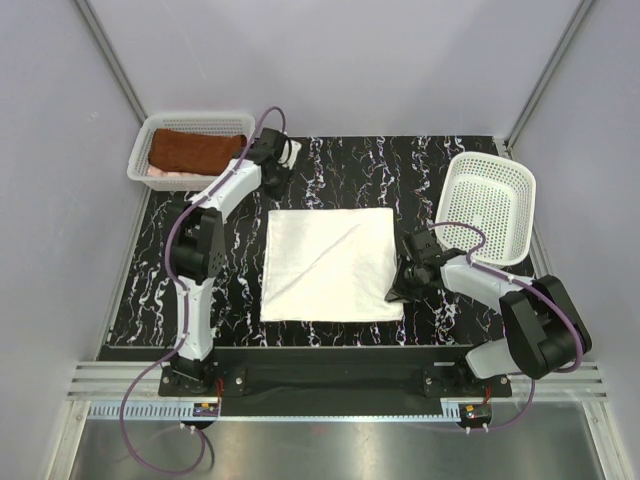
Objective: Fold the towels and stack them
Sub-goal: Fold the towel
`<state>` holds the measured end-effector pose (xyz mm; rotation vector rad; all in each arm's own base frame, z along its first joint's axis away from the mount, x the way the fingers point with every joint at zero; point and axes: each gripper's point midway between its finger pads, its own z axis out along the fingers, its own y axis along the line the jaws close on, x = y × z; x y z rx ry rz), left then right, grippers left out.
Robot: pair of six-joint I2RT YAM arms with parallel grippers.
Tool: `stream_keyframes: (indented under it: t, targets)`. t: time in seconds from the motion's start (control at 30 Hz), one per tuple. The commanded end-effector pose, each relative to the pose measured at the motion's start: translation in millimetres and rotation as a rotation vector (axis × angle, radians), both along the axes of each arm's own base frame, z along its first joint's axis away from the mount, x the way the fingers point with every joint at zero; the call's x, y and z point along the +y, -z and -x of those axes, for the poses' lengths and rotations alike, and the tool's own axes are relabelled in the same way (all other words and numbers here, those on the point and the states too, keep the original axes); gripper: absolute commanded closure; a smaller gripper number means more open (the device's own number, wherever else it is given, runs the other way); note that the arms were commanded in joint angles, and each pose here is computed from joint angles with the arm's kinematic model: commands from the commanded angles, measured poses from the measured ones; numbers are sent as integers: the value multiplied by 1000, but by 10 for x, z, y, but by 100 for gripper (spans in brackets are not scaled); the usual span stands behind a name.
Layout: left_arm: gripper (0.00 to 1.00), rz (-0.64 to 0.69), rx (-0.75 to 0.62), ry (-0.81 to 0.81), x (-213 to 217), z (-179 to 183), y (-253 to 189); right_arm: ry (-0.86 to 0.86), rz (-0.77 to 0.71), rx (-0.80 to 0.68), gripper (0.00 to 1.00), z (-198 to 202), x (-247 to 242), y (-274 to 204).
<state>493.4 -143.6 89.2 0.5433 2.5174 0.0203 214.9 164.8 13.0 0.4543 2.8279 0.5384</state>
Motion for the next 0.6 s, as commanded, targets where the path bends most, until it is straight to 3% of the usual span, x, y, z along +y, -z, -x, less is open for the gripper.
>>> stream_keyframes:
  t: [0.0, 0.27, 0.47, 0.5, 0.57]
  targets:
    - [59, -7, 83, 19, 11, 170, 250, -14, 113, 59, 83, 209, -208, 107]
    - [63, -45, 186, -19, 36, 194, 773, -9, 114, 42, 83, 140, -192, 44]
    - [88, -76, 193, -39, 85, 162, 849, 5, 137, 64, 83, 176, -235, 53]
    - [98, -81, 176, -48, 90, 113, 816, 6, 140, 69, 84, 189, -244, 65]
    - [100, -114, 170, -73, 151, 80, 825, -2, 131, 81, 85, 233, -237, 101]
